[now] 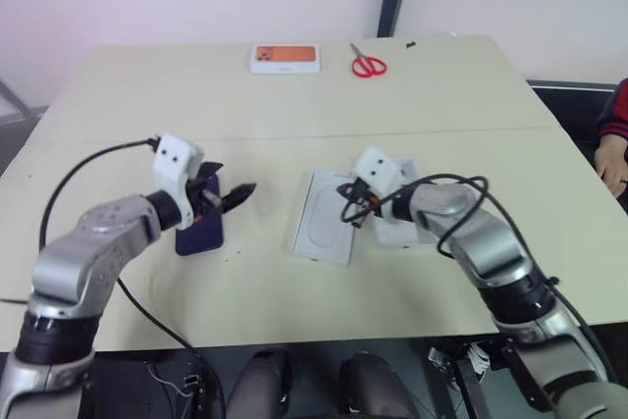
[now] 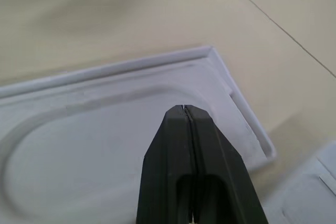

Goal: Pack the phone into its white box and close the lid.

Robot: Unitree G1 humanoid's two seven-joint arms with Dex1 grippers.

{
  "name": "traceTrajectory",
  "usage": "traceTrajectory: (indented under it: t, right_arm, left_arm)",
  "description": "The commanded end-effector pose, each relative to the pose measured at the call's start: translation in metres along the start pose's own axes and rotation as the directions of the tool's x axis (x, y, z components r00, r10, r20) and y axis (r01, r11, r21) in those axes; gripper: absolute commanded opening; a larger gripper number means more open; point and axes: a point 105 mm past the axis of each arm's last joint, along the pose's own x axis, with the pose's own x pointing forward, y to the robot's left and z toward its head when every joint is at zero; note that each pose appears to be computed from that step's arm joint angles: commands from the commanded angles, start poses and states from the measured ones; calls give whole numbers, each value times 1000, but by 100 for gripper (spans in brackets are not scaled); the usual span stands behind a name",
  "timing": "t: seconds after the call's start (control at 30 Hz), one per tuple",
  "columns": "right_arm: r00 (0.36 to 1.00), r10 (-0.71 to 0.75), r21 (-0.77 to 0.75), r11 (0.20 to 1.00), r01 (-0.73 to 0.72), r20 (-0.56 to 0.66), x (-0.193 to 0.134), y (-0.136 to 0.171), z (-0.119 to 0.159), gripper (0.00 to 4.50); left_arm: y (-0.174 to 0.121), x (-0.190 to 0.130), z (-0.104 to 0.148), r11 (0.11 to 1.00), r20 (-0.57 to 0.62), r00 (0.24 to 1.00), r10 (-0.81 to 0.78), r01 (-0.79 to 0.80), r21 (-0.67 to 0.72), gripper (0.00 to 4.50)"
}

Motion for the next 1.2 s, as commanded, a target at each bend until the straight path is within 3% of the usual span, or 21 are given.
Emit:
traceTrajectory:
  t: [0.03,0.27,0.5,0.87,1.0,1.2]
  right_arm:
    - [999,-43,-26,999,43,-4,4,-5,9,3]
    - [993,-74,-57,996,69,-96,15,-10,-3,3]
    - [989,-68,-71,996,59,-131,24,-7,-11,3]
    - [997,-69,-114,991,66,-20,44,0,2,3]
    - [998,-48,-136,989,51,27,38,1,9,3]
    - [980,171,-199,969,-147,106,2,22,27,3]
  left_arm:
    - [-12,-10,3,991,33,995,-92,89,97,444]
    - [-36,-20,-2,973,62,972,-227,223,68,444]
    - [-43,-24,-9,963,31,965,-262,259,77,444]
    - [-46,-24,-10,969,52,968,-244,242,49,444]
    - [-49,-24,-10,970,54,969,-243,241,45,444]
    - [-39,-30,-9,978,53,977,-209,207,37,444]
